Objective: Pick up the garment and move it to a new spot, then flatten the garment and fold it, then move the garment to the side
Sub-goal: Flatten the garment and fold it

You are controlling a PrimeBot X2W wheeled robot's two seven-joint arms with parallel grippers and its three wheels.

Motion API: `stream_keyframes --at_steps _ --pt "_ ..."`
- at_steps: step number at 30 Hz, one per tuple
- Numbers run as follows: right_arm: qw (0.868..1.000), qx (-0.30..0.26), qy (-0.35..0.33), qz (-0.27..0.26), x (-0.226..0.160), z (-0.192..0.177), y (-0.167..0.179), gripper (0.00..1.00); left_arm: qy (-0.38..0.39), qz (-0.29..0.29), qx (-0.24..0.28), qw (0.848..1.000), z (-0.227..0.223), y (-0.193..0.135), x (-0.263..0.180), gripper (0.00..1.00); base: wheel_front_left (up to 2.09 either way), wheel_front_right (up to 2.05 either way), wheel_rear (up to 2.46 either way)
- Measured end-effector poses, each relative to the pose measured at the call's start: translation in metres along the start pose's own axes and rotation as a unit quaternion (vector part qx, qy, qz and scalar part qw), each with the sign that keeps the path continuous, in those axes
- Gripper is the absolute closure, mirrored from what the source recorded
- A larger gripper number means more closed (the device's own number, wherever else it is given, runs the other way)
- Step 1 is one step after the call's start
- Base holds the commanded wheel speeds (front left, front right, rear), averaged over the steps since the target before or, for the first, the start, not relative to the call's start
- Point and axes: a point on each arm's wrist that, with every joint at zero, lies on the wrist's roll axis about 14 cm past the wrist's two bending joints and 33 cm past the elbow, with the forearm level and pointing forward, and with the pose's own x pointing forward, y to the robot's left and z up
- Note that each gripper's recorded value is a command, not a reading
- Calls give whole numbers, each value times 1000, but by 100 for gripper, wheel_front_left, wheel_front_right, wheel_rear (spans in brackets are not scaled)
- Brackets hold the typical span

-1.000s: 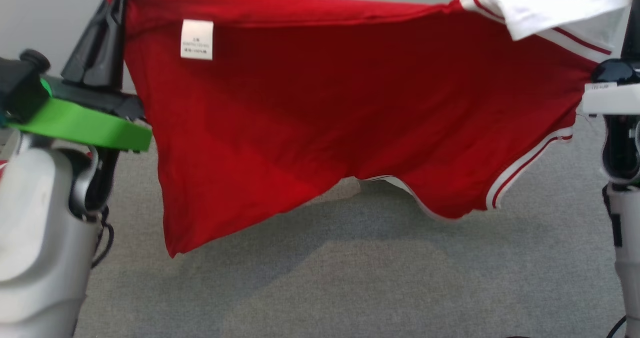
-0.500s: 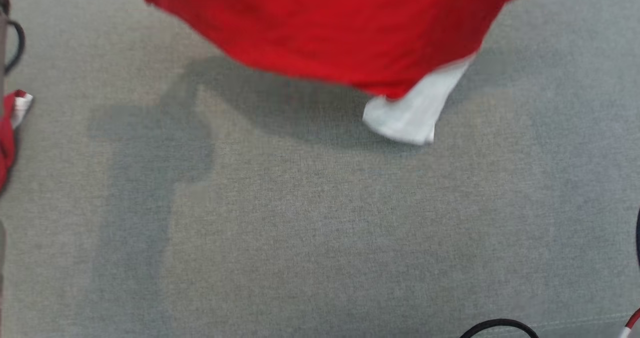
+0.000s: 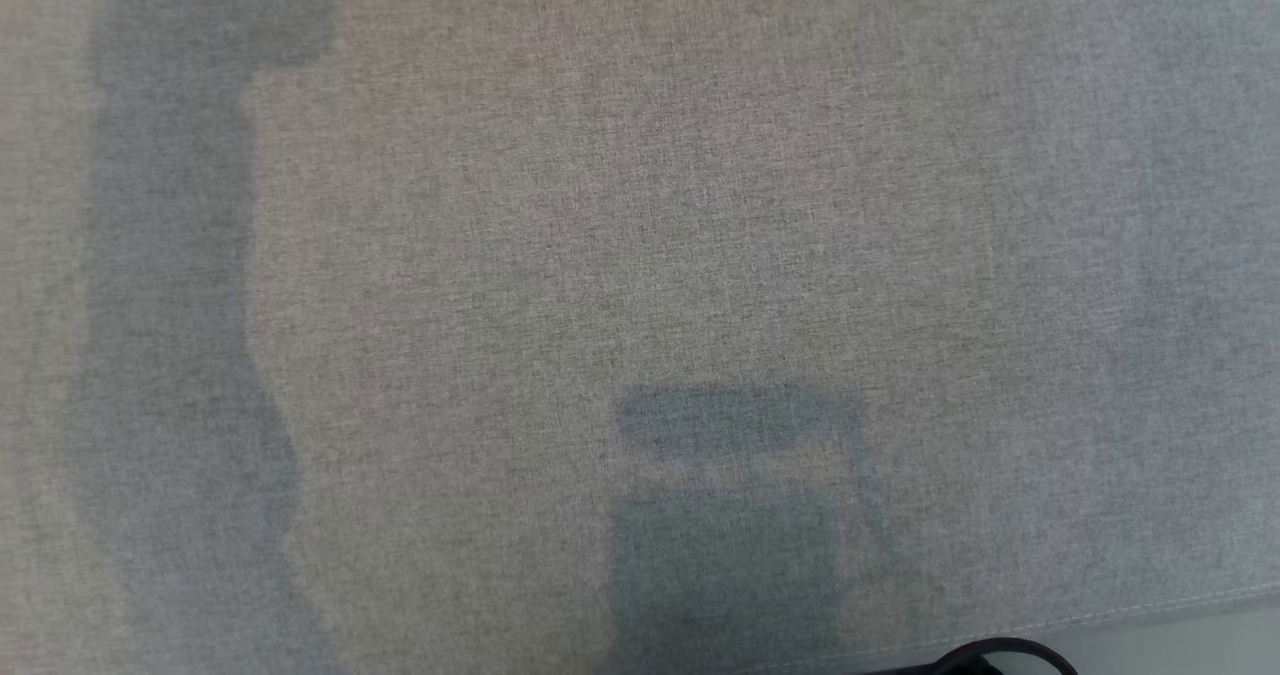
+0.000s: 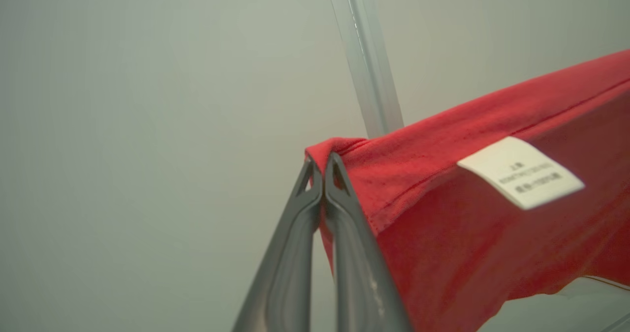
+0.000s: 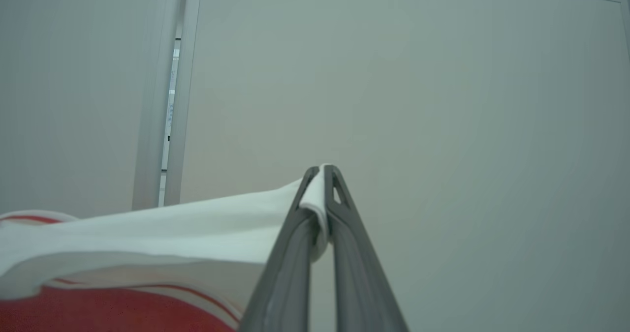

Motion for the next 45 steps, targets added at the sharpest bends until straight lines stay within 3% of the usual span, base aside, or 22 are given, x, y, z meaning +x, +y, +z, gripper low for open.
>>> stream_keyframes --at_steps 4,7,11,17,27,31,45 --pt "993 21 116 29 -60 -94 18 100 124 13 -62 990 -118 -17 -58 100 0 0 0" --pt "978 62 197 36 -121 -149 31 100 235 35 -123 964 -203 -39 -132 100 0 0 0" --pt "952 87 290 35 -207 -185 31 100 324 61 -194 924 -255 -76 -216 100 0 0 0" --pt "927 106 358 -13 -289 -179 6 100 350 86 -237 902 -251 -96 -266 100 0 0 0" --pt "896 117 424 -66 -376 -136 -10 100 381 140 -278 871 -211 -111 -341 100 0 0 0" --pt "893 120 428 -77 -393 -116 -10 100 391 146 -286 863 -191 -121 -367 100 0 0 0" --pt "900 130 407 -89 -432 -46 -5 100 401 171 -295 850 -127 -135 -446 100 0 0 0"
